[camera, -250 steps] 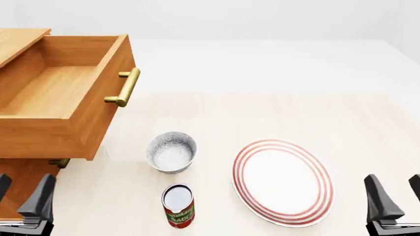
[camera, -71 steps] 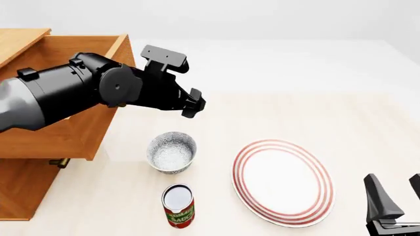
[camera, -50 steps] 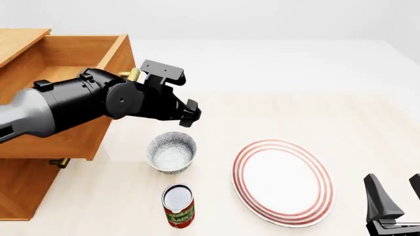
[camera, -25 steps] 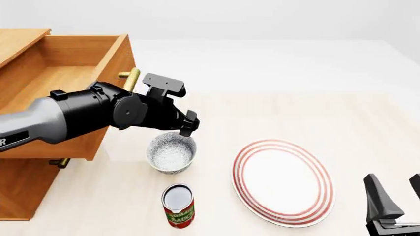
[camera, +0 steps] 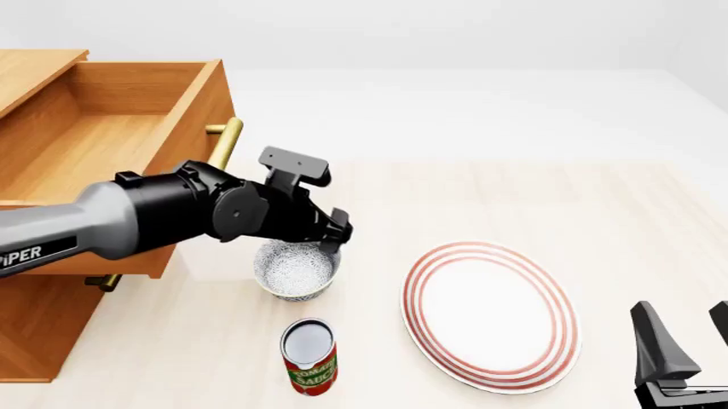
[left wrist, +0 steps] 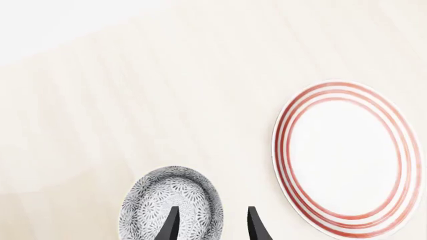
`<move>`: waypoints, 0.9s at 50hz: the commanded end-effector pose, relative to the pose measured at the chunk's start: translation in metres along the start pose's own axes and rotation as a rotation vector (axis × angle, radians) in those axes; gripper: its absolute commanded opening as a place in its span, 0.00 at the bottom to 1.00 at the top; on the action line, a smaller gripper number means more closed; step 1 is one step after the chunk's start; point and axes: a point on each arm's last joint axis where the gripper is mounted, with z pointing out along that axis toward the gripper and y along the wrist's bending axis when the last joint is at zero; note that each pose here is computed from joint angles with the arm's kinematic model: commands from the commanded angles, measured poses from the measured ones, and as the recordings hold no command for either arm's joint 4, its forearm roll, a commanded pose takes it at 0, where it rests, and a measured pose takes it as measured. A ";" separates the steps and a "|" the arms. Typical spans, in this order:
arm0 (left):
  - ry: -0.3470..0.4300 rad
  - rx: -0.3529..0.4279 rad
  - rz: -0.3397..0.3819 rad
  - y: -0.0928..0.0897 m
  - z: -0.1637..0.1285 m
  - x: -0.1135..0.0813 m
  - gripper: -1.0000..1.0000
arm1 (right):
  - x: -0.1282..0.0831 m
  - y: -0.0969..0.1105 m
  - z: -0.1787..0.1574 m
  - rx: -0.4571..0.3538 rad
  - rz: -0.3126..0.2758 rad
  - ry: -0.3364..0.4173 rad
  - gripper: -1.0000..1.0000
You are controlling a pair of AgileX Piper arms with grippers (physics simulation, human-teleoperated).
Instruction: Put the bowl in the top drawer of the cabinet.
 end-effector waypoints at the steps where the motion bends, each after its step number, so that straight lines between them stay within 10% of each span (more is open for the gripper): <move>1: 0.009 0.005 0.003 -0.003 0.009 0.004 1.00 | 0.000 0.000 0.000 0.000 0.000 0.000 1.00; 45: 0.041 0.021 -0.001 -0.011 0.053 0.026 1.00 | 0.000 0.000 0.000 0.000 0.000 0.000 1.00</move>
